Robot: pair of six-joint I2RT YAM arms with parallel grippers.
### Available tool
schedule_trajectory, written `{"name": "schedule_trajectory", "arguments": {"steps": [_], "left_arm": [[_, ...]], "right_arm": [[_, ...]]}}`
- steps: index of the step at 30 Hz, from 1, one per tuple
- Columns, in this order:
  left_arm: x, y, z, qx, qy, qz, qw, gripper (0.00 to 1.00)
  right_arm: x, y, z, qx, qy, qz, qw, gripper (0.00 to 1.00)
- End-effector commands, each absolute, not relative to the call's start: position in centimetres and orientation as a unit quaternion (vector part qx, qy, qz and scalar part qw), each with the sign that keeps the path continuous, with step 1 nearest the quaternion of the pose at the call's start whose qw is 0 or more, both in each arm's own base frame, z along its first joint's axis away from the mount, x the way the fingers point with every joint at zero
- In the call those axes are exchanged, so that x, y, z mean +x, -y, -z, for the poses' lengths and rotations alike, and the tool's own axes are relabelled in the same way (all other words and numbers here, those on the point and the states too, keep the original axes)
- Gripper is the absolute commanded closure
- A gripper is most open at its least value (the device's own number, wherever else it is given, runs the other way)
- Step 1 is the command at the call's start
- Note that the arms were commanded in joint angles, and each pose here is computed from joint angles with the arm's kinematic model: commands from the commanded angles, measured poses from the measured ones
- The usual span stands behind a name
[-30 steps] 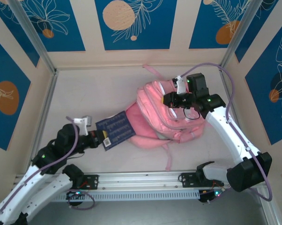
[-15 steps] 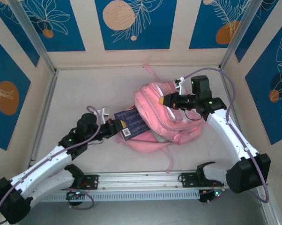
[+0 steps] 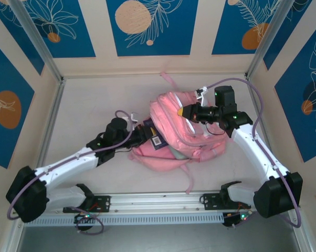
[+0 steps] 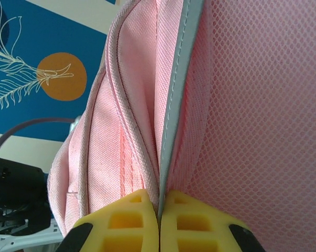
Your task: Pack the student bag
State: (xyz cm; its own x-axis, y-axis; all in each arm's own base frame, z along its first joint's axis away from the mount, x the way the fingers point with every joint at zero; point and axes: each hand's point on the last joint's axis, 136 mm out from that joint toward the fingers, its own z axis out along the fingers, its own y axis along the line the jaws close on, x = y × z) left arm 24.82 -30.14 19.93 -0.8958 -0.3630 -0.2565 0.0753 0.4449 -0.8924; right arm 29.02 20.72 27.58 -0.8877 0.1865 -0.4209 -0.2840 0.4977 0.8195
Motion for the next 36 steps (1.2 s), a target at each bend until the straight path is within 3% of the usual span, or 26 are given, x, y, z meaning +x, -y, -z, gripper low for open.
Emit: {"name": "schedule_trajectory", "arguments": {"steps": [1,9,26,29,36], "left_arm": [[26.1,31.8,-21.5,-0.097,-0.807,0.538,0.224,1.00],[27.0,33.4,-18.4,-0.119,-0.837,0.495,0.203,1.00],[29.7,41.3,-17.7,-0.089,-0.833,0.519,0.171,0.99],[29.6,43.1,-17.9,-0.068,-0.825,0.539,0.154,0.90],[29.1,41.7,-17.7,-0.059,-0.844,0.510,0.158,0.53]], "right_arm": [[27.8,-21.5,-32.9,-0.076,-0.783,-0.549,0.282,1.00],[27.8,-21.2,-33.1,-0.061,-0.782,-0.545,0.297,1.00],[28.0,-23.4,-31.1,-0.060,-0.785,-0.551,0.277,1.00],[28.1,-23.3,-30.9,-0.060,-0.786,-0.549,0.279,1.00],[28.0,-22.6,-31.1,-0.061,-0.785,-0.545,0.288,1.00]]}}
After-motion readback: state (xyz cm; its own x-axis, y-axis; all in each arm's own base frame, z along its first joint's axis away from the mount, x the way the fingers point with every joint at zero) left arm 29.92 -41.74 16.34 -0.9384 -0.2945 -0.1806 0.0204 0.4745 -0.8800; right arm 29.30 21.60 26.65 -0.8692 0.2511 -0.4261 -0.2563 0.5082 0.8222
